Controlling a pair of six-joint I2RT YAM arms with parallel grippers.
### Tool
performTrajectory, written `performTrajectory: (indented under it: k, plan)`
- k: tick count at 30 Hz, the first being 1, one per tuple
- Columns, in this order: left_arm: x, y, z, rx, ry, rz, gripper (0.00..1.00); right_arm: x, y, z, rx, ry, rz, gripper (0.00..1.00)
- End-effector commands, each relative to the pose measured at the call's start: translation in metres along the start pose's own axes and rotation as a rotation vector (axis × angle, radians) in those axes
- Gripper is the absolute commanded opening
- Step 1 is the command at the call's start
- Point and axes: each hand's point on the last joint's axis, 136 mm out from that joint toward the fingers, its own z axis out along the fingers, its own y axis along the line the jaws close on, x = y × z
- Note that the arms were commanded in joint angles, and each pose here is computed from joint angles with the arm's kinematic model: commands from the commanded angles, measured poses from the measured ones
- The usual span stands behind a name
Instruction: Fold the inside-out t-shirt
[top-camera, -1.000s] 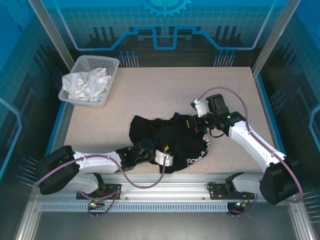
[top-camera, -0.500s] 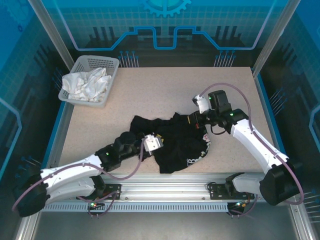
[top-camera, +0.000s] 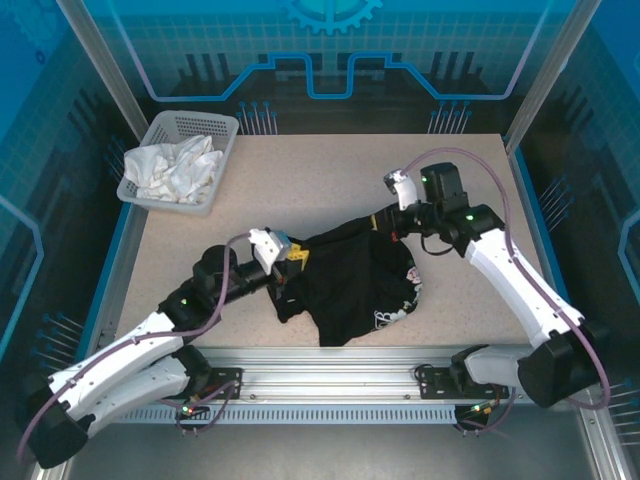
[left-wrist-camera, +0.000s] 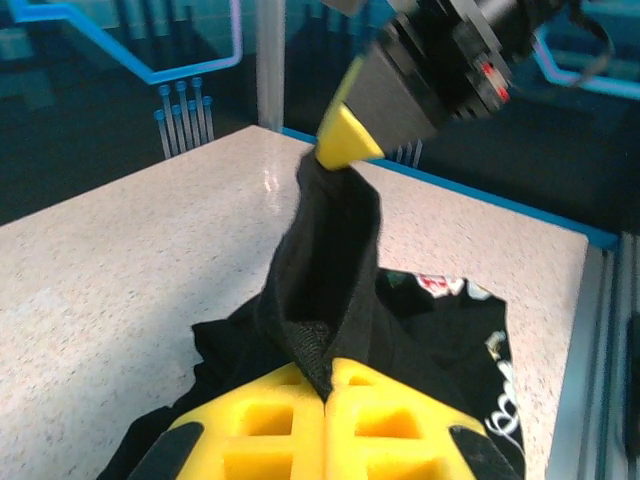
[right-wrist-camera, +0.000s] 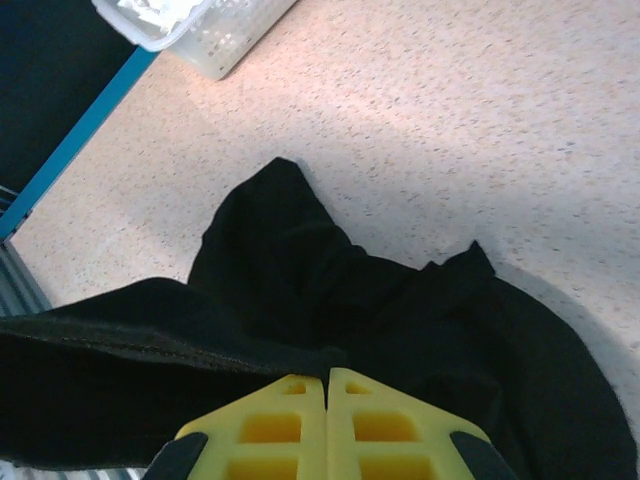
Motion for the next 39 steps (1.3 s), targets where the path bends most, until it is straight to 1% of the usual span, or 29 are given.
performTrajectory:
  k: [1,3,5,7,9,12,14,17,21,22,23,24,25,26,28,31,34,35,39]
  plan:
    - [-0.030,0.021,-0.011,-0.106,-0.061,-0.141,0.00,0.003,0.021,0.017,-0.102,0.058,0.000,0.08]
    - [-0.028,0.031,-0.015,-0.161,-0.039,-0.160,0.00,0.013,0.012,0.013,-0.051,0.078,0.002,0.22]
    - [-0.024,0.038,-0.018,-0.195,-0.021,-0.175,0.00,0.024,-0.012,0.002,0.060,0.063,0.025,0.36]
    - [-0.022,0.043,-0.022,-0.219,-0.022,-0.196,0.00,0.040,-0.041,-0.003,0.189,0.065,0.071,0.44]
    - [-0.024,0.050,-0.027,-0.252,-0.035,-0.224,0.00,0.058,-0.065,0.001,0.296,0.106,0.107,0.47]
    - [-0.027,0.059,-0.034,-0.291,-0.048,-0.258,0.00,0.079,-0.092,0.022,0.379,0.204,0.152,0.48]
    - [-0.030,0.064,-0.038,-0.310,-0.047,-0.278,0.00,0.088,-0.110,0.037,0.440,0.267,0.166,0.53]
    - [-0.032,0.067,-0.040,-0.322,-0.042,-0.297,0.00,0.096,-0.133,0.054,0.523,0.342,0.169,0.56]
    - [-0.031,0.070,-0.039,-0.332,-0.032,-0.301,0.00,0.107,-0.160,0.075,0.648,0.463,0.129,0.59]
    - [-0.032,0.071,-0.039,-0.333,-0.031,-0.302,0.00,0.111,-0.164,0.080,0.658,0.492,0.126,0.59]
    - [-0.032,0.071,-0.038,-0.334,-0.028,-0.304,0.00,0.111,-0.168,0.086,0.662,0.507,0.122,0.55]
    - [-0.033,0.072,-0.038,-0.337,-0.028,-0.304,0.00,0.110,-0.171,0.089,0.665,0.511,0.116,0.47]
    - [-0.034,0.075,-0.039,-0.345,-0.031,-0.306,0.00,0.105,-0.171,0.090,0.667,0.501,0.108,0.30]
    - [-0.036,0.077,-0.039,-0.358,-0.033,-0.311,0.00,0.096,-0.170,0.089,0.661,0.472,0.099,0.16]
    - [-0.043,0.083,-0.042,-0.380,-0.049,-0.318,0.00,0.073,-0.162,0.080,0.621,0.391,0.096,0.01]
    - [-0.064,0.097,-0.050,-0.429,-0.108,-0.340,0.00,0.030,-0.147,0.047,0.523,0.204,0.133,0.00]
    - [-0.094,0.110,-0.060,-0.462,-0.197,-0.370,0.00,-0.013,-0.132,-0.008,0.448,-0.022,0.194,0.00]
    - [-0.107,0.113,-0.064,-0.469,-0.230,-0.380,0.00,-0.026,-0.127,-0.030,0.437,-0.101,0.205,0.00]
    - [-0.151,0.126,-0.084,-0.497,-0.346,-0.404,0.00,-0.055,-0.107,-0.101,0.447,-0.313,0.221,0.00]
